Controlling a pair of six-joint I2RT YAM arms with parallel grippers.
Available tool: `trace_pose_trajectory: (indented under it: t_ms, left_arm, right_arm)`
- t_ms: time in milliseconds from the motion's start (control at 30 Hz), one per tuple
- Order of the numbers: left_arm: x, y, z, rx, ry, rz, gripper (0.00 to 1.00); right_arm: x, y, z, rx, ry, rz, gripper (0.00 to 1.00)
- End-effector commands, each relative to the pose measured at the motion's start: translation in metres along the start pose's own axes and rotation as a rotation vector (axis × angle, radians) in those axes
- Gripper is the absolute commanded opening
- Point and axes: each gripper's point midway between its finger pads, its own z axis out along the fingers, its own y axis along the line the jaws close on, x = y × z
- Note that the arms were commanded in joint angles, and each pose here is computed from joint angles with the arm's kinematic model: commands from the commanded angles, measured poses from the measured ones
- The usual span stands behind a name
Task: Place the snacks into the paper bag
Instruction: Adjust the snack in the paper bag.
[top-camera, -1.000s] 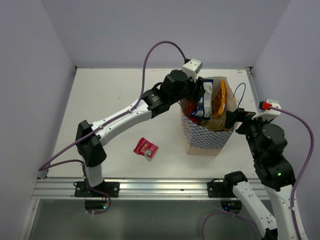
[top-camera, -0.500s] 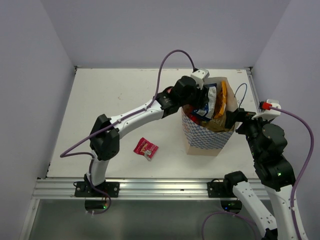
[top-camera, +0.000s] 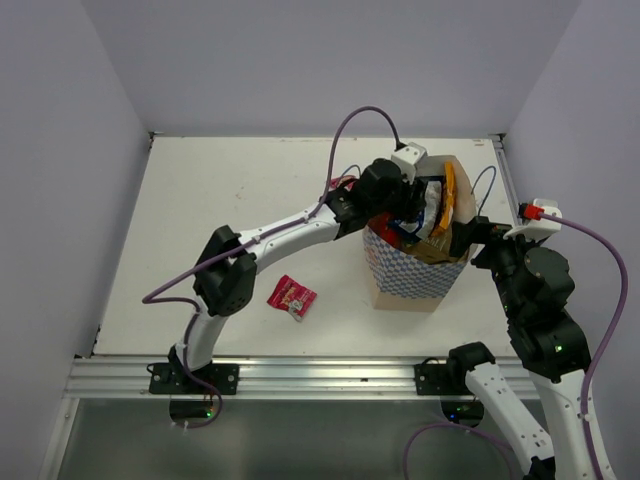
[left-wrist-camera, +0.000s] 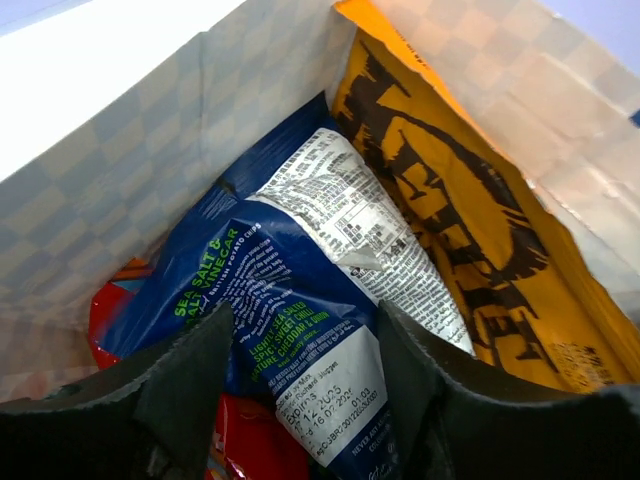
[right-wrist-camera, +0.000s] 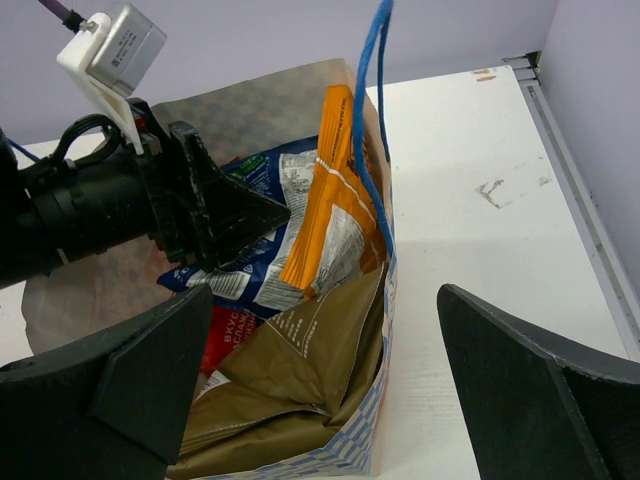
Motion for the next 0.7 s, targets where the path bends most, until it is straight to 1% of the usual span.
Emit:
trace_pose_trajectory:
  t_ms: [0, 67, 133, 167, 233, 267, 333, 433, 533, 667]
  left_arm:
    - [0.029, 0.027, 0.011, -0.130, 0.054, 0.097, 0.67]
    - [0.021, 0.030, 0.008, -0.145, 0.040, 0.130, 0.72]
    - [0.007, 0.022, 0.000, -0.115, 0.014, 0.140, 0.75]
    - [-0.013, 0.009, -0.012, -0.068, -0.040, 0.137, 0.79]
    - [-0.037, -0.007, -0.028, -0.017, -0.111, 0.159, 0.81]
    - [-0.061, -0.023, -0.044, 0.028, -0.189, 0.168, 0.84]
    - [-0.088, -0.038, -0.064, 0.064, -0.256, 0.188, 0.86]
    - [-0.112, -0.055, -0.086, 0.125, -0.309, 0.193, 0.87]
    - [-0.131, -0.066, -0.105, 0.169, -0.359, 0.191, 0.92]
    - [-0.150, -0.077, -0.125, 0.212, -0.402, 0.184, 0.93]
  right_arm:
    - [-0.010, 0.004, 0.000, -0.017, -0.024, -0.007, 0.98]
    - [-0.011, 0.004, -0.001, -0.017, -0.026, -0.007, 0.98]
    - [-0.012, 0.003, -0.001, -0.013, -0.028, -0.007, 0.98]
    - [-0.012, 0.003, -0.001, -0.012, -0.027, -0.008, 0.98]
    - [-0.012, 0.003, 0.000, -0.009, -0.027, -0.008, 0.99]
    - [-0.012, 0.003, -0.001, -0.013, -0.030, -0.007, 0.98]
    - [-0.011, 0.005, 0.000, -0.018, -0.024, -0.007, 0.98]
    - [-0.011, 0.005, 0.000, -0.021, -0.025, -0.006, 0.98]
    - [-0.011, 0.004, -0.001, -0.018, -0.025, -0.007, 0.98]
    - [-0.012, 0.004, -0.002, -0.018, -0.029, -0.006, 0.98]
